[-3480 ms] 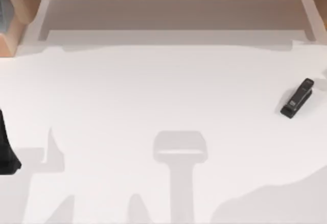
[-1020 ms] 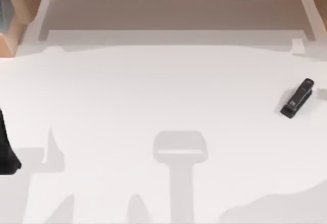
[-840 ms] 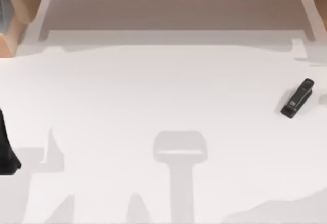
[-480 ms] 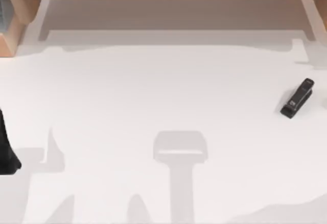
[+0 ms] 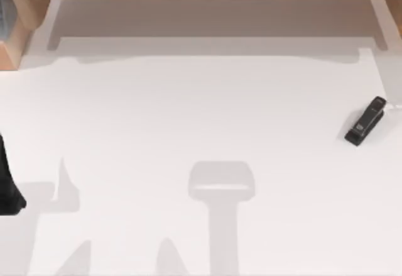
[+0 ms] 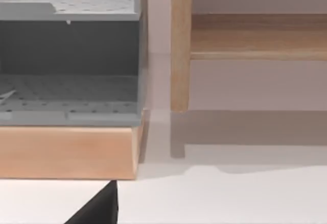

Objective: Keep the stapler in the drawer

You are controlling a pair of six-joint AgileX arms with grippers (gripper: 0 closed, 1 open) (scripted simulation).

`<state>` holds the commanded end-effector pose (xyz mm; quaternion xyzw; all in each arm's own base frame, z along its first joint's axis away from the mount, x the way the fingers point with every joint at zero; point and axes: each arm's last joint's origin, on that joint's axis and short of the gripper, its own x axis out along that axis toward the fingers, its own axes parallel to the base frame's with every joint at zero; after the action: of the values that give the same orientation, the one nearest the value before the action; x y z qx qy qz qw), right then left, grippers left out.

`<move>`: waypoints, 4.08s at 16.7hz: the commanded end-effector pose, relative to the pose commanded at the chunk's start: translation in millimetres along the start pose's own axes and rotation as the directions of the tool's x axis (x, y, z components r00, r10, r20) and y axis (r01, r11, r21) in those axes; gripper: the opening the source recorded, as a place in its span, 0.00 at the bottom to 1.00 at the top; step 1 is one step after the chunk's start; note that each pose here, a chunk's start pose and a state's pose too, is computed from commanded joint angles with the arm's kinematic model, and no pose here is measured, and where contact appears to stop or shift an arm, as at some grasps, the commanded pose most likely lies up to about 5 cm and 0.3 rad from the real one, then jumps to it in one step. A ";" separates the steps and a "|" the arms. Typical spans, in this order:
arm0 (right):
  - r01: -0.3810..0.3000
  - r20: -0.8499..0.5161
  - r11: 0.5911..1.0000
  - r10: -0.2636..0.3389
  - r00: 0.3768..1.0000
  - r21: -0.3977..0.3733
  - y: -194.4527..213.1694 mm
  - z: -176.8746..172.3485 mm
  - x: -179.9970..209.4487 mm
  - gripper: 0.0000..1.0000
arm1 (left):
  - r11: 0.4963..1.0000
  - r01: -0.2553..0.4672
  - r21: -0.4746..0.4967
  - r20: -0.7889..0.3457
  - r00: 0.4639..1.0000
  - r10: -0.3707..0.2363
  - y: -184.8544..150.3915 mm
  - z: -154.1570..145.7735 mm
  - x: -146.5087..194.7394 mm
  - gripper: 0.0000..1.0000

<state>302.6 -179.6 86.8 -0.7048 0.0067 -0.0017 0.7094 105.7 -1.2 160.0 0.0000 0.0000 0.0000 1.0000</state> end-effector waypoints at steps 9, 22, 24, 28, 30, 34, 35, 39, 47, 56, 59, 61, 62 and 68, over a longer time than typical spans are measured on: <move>-0.006 0.002 1.000 0.006 1.000 0.006 2.4 -0.5 -35.0 0.00 | 1.000 0.000 0.000 0.000 1.000 0.000 0.0 0.0 0.0 1.00; 0.000 0.000 1.000 0.000 1.000 0.000 0.8 -0.1 -61.7 0.38 | 1.000 0.000 0.000 0.000 1.000 0.000 0.0 0.0 0.0 1.00; 0.000 0.000 1.000 0.000 1.000 0.000 0.8 -0.1 -61.7 0.53 | 1.000 0.000 0.000 0.000 1.000 0.000 0.0 0.0 0.0 1.00; 0.000 0.000 1.000 0.000 1.000 0.000 0.8 -0.1 -61.7 0.83 | 1.000 0.000 0.000 0.000 1.000 0.000 0.0 0.0 0.0 1.00; 0.000 0.000 1.000 0.000 1.000 0.000 0.8 -0.1 -61.7 0.98 | 1.000 0.000 0.000 0.000 1.000 0.000 0.0 0.0 0.0 1.00; 0.000 0.000 1.000 0.000 1.000 0.000 0.8 -0.1 -61.7 1.00 | 1.000 0.000 0.000 0.000 1.000 0.000 0.0 0.0 0.0 1.00; 0.000 0.000 1.000 0.000 1.000 0.000 0.8 -0.1 -61.7 1.00 | 1.000 0.000 0.000 0.000 1.000 0.000 0.0 0.0 0.0 1.00; 0.001 0.001 1.000 -0.001 1.000 0.000 0.7 0.1 -61.2 1.00 | 1.000 0.000 0.000 0.000 1.000 0.000 0.0 0.0 0.0 1.00; 0.001 0.001 1.000 -0.001 1.000 0.000 0.9 0.1 -81.2 1.00 | 1.000 0.000 0.000 0.000 1.000 0.000 0.0 0.0 0.0 1.00; -0.082 0.233 0.991 0.056 0.971 0.105 -9.2 60.6 -66.0 1.00 | 1.000 0.000 0.000 0.000 1.000 0.000 0.0 0.0 0.0 1.00; -0.177 0.347 0.958 0.091 0.934 0.226 -18.7 93.2 -44.3 1.00 | 1.000 0.000 0.000 0.000 1.000 0.000 0.0 0.0 0.0 1.00; -0.283 0.399 0.897 0.135 0.907 0.339 -24.1 113.8 -26.1 1.00 | 1.000 0.000 0.000 0.000 1.000 0.000 0.0 0.0 0.0 1.00; -0.346 0.418 0.848 0.167 0.893 0.401 -26.3 123.9 -16.4 1.00 | 1.000 0.000 0.000 0.000 1.000 0.000 0.0 0.0 0.0 1.00; -0.607 0.444 0.285 0.471 0.762 0.741 -39.6 183.1 44.1 1.00 | 1.000 0.000 0.000 0.000 1.000 0.000 0.0 0.0 0.0 1.00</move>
<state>349.2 2.7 127.3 -0.2107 0.1935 0.2835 0.9153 105.7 -1.2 160.0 0.0000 0.0000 0.0000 1.0000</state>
